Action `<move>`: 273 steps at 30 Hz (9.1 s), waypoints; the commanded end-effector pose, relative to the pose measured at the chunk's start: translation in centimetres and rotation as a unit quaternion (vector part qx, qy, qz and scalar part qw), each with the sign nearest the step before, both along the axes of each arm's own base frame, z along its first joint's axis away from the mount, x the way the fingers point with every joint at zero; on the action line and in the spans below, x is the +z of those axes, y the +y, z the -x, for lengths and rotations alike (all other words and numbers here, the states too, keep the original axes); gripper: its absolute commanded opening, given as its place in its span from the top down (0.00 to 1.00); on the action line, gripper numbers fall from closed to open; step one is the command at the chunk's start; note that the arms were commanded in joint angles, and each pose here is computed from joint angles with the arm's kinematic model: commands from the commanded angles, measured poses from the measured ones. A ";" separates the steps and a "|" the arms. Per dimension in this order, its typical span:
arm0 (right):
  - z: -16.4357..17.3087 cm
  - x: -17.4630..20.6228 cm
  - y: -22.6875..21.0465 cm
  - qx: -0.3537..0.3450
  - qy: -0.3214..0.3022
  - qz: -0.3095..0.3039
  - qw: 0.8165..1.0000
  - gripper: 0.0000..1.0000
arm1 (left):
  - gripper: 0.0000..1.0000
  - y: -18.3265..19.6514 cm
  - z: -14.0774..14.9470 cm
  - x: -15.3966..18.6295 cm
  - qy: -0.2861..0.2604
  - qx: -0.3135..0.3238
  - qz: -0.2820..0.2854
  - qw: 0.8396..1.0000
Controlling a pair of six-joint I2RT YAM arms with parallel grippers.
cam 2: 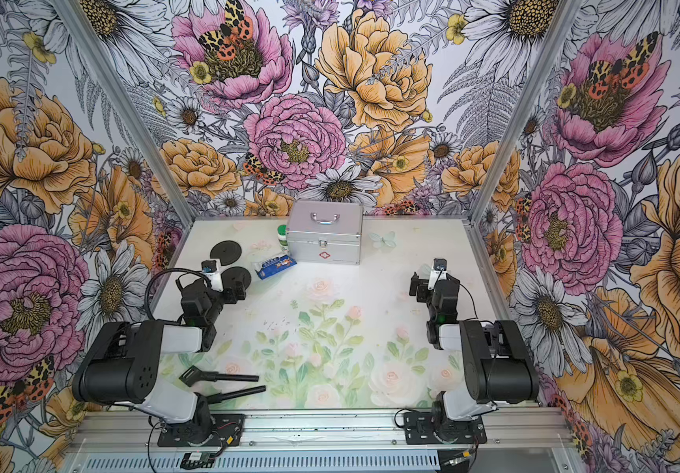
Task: Assemble a microphone stand
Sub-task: Move the microphone stand base to the center of the board, then pick up the microphone stand pole from the center of the board.
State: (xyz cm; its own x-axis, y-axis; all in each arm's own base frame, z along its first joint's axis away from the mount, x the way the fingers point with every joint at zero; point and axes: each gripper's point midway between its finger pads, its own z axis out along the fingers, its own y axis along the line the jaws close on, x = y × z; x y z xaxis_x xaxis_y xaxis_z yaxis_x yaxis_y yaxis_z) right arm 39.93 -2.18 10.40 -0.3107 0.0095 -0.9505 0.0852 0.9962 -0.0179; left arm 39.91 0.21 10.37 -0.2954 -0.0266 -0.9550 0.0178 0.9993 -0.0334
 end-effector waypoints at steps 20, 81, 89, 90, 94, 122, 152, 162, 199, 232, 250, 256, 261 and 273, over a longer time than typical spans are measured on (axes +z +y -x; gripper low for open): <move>-0.2 0.7 0.9 0.012 -0.014 0.012 1.000 0.00 | 0.01 0.1 -0.5 1.2 -0.018 -0.009 0.018 1.000; 1.1 8.2 12.0 0.070 0.090 -0.076 0.991 0.00 | 0.01 -4.5 -2.3 -0.1 0.431 0.071 0.160 0.885; 1.4 9.8 11.4 0.066 0.070 -0.044 0.994 0.00 | 0.01 -2.2 -3.9 -4.2 0.458 0.132 0.102 0.873; 1.4 9.9 11.4 0.067 0.069 -0.045 0.994 0.00 | 0.02 -2.2 -4.0 -4.5 0.460 0.134 0.098 0.872; 1.6 9.7 11.3 0.066 0.073 -0.038 0.994 0.00 | 0.01 -1.8 -4.4 -5.5 0.465 0.146 0.072 0.870; 1.0 10.0 13.6 0.111 0.086 -0.053 0.989 0.00 | 0.01 -7.4 3.5 -9.3 0.562 0.074 0.106 0.817; 2.7 5.8 7.3 -0.068 0.118 0.000 0.991 0.00 | 0.01 -37.5 16.5 -2.2 0.565 -0.401 0.070 0.718; 3.4 6.4 18.2 0.258 0.122 -0.001 0.958 0.01 | 0.01 -27.4 9.6 6.8 0.454 -0.306 0.142 0.825; 23.9 -5.4 59.5 0.809 0.094 0.174 0.553 0.20 | 0.01 7.9 8.4 3.2 0.358 0.289 0.175 0.870; 19.1 -8.4 57.8 0.744 0.198 0.173 0.614 0.95 | 0.01 7.4 8.4 5.1 0.329 0.271 0.178 0.887; 7.5 -1.2 49.5 0.562 0.135 0.103 0.809 1.00 | 0.01 2.5 4.9 12.9 0.225 0.174 0.271 0.920; 4.0 4.0 42.6 0.460 0.075 -0.002 0.885 1.00 | 0.01 -1.1 2.9 15.6 0.177 0.129 0.272 0.937; 2.9 6.6 36.1 0.369 0.025 -0.024 0.929 1.00 | 0.01 -6.4 1.3 17.6 0.140 0.052 0.232 0.961; 3.2 9.9 26.3 0.334 -0.055 -0.142 0.930 1.00 | 0.01 -22.5 3.4 16.5 0.132 -0.191 0.188 0.954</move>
